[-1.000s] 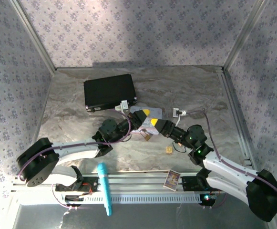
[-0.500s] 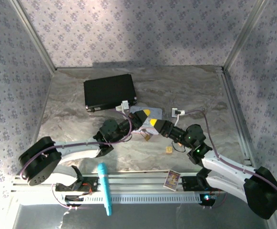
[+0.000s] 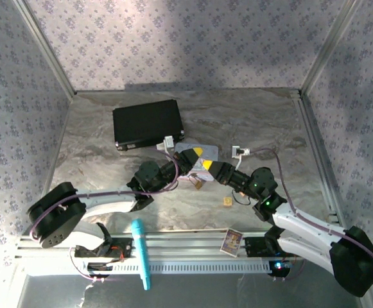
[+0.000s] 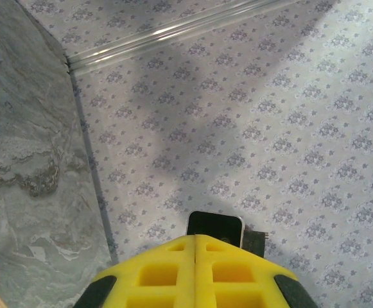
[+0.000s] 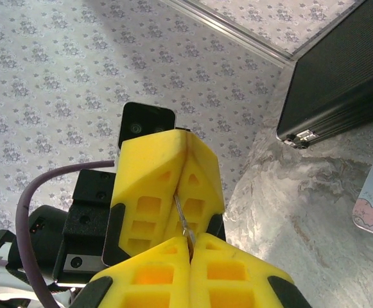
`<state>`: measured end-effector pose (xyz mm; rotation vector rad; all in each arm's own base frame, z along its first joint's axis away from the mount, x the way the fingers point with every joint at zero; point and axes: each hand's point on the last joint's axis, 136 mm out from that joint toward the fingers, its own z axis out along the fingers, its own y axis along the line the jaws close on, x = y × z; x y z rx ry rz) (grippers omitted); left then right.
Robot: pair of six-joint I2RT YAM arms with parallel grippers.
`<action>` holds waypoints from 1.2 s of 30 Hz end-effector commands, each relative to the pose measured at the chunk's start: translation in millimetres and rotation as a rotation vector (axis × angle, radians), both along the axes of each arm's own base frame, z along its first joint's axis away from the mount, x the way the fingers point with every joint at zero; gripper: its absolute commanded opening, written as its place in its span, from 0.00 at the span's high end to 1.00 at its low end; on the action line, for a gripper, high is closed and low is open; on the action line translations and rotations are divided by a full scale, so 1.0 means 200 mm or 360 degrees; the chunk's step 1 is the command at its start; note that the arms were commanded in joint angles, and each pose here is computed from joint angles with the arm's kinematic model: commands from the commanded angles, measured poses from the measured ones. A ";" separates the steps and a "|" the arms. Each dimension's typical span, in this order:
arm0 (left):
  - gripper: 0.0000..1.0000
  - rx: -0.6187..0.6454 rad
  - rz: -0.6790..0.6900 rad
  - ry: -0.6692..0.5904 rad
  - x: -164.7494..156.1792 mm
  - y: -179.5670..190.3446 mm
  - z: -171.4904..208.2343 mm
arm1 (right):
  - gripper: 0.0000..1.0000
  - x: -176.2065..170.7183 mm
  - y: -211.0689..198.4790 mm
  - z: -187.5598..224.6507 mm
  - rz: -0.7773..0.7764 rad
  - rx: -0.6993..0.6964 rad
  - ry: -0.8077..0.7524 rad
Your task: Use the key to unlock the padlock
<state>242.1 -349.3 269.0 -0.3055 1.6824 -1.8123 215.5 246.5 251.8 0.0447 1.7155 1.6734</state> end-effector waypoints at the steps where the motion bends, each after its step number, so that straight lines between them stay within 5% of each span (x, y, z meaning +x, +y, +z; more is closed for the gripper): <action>1: 0.94 0.0038 -0.0013 0.0040 -0.01 -0.02 -0.05 | 1.00 -0.01 -0.02 0.09 -0.0018 0.0040 -0.0090; 4: 0.31 0.0136 0.0052 0.0072 0.01 0.01 -0.09 | 1.00 -0.01 -0.02 0.07 -0.0024 0.0010 -0.0081; 6: 0.04 0.0254 0.0128 0.0112 0.03 0.06 -0.13 | 1.00 0.00 -0.03 0.04 -0.0044 -0.0034 -0.0058; 7: 0.00 0.0339 0.0169 0.0123 0.04 0.08 -0.15 | 1.00 0.00 -0.03 0.02 -0.0055 -0.0063 -0.0047; 16: 0.04 0.1128 0.0519 0.0425 0.00 0.38 -0.47 | 1.00 0.06 -0.13 -0.30 -0.0222 -0.0503 0.0198; 24: 0.18 0.1374 0.0377 0.0592 -0.06 0.31 -0.80 | 1.00 0.04 -0.23 -0.49 -0.0298 -0.0655 0.0337; 36: 0.19 0.1519 0.0309 0.0669 -0.06 0.12 -1.02 | 1.00 0.00 -0.34 -0.65 -0.0364 -0.0708 0.0481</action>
